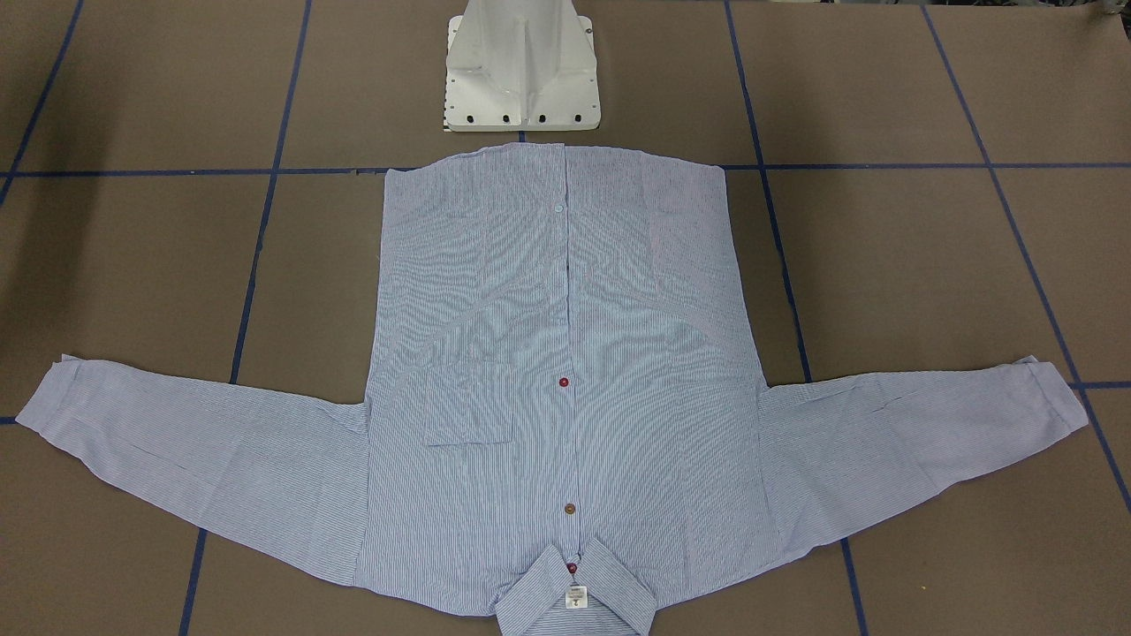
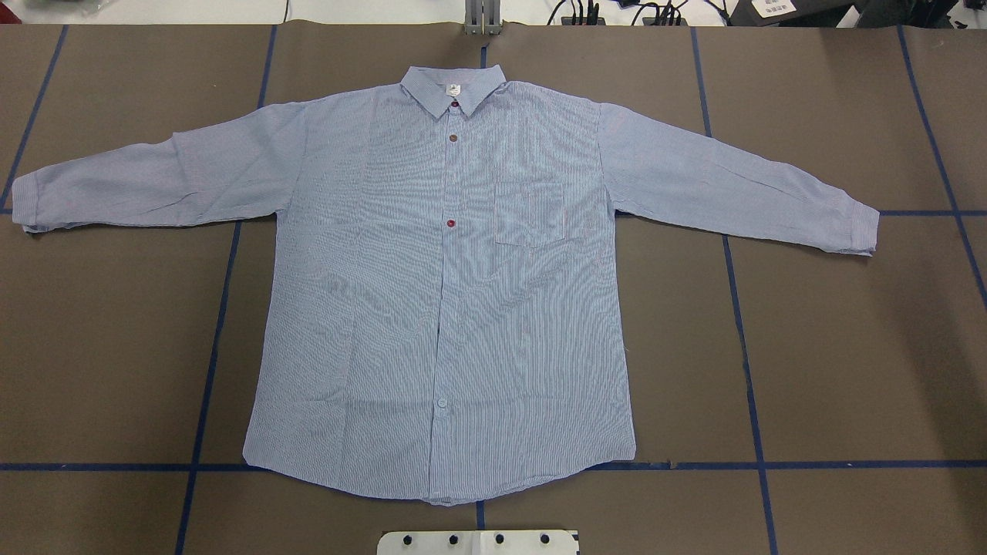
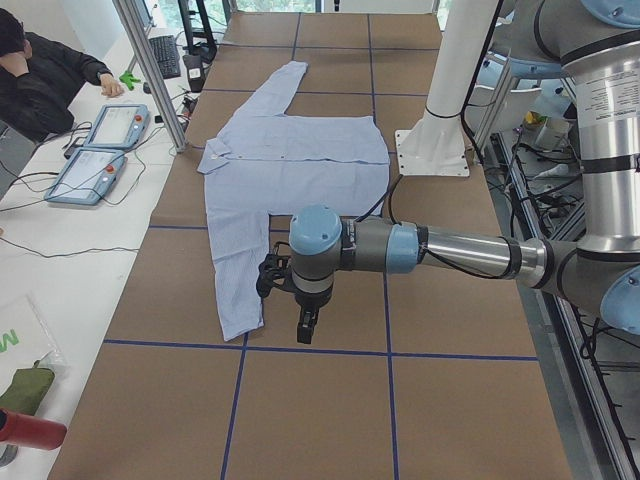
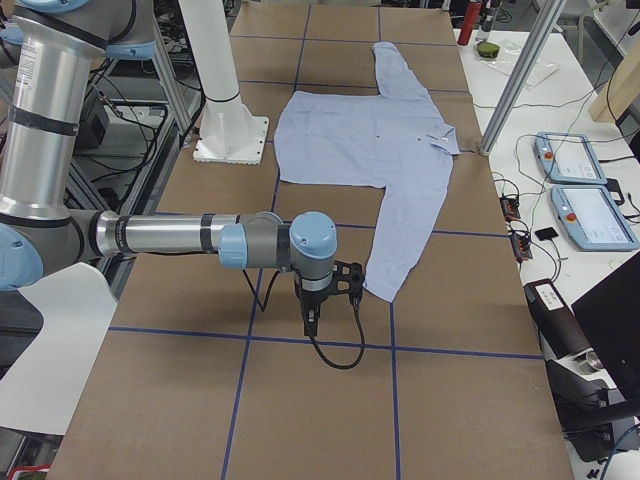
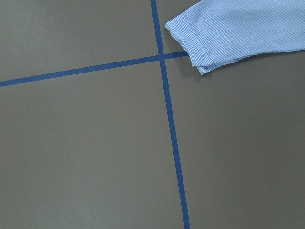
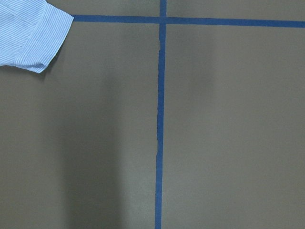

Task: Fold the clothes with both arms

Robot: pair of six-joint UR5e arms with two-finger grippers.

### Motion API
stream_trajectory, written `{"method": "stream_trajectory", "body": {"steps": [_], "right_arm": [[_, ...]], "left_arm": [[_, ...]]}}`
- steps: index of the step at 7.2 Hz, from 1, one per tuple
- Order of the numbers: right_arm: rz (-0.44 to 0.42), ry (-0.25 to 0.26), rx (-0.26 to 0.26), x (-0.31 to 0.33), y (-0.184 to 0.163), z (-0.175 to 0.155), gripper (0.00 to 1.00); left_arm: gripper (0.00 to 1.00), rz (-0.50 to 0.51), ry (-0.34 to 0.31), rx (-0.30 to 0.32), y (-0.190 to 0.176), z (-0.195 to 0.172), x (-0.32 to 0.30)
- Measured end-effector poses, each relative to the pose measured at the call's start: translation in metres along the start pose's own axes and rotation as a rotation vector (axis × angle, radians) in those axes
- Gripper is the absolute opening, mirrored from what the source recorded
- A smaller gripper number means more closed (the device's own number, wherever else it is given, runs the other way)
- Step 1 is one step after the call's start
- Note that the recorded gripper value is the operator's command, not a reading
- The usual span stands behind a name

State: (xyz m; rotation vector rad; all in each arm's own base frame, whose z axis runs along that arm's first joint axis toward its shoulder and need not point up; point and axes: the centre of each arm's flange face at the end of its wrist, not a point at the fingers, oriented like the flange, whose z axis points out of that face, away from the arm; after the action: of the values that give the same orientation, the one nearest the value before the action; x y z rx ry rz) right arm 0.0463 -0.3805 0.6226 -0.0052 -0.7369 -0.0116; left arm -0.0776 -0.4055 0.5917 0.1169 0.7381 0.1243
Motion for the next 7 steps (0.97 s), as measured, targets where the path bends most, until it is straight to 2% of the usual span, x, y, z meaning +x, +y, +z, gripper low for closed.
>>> {"method": "stream_trajectory", "body": {"steps": [2, 4, 5, 6, 7], "right_arm": [[-0.005, -0.002, 0.005, -0.002, -0.001, -0.002, 1.00], [-0.029, -0.008, 0.031, -0.008, -0.003, -0.008, 1.00], [-0.057, -0.011, 0.064, -0.012, -0.007, -0.012, 1.00], [-0.113, -0.016, 0.129, -0.020, -0.014, -0.020, 1.00], [-0.190, -0.020, 0.217, -0.030, -0.026, -0.030, 1.00]], "left_arm": [[1.00, 0.020, -0.007, 0.018, -0.002, -0.009, 0.008], [1.00, 0.055, -0.015, 0.054, -0.005, -0.027, 0.024], [1.00, 0.085, -0.017, 0.086, -0.008, -0.042, 0.038], [1.00, 0.143, -0.024, 0.147, -0.014, -0.062, 0.055], [1.00, 0.232, -0.040, 0.245, -0.031, -0.076, 0.066]]}}
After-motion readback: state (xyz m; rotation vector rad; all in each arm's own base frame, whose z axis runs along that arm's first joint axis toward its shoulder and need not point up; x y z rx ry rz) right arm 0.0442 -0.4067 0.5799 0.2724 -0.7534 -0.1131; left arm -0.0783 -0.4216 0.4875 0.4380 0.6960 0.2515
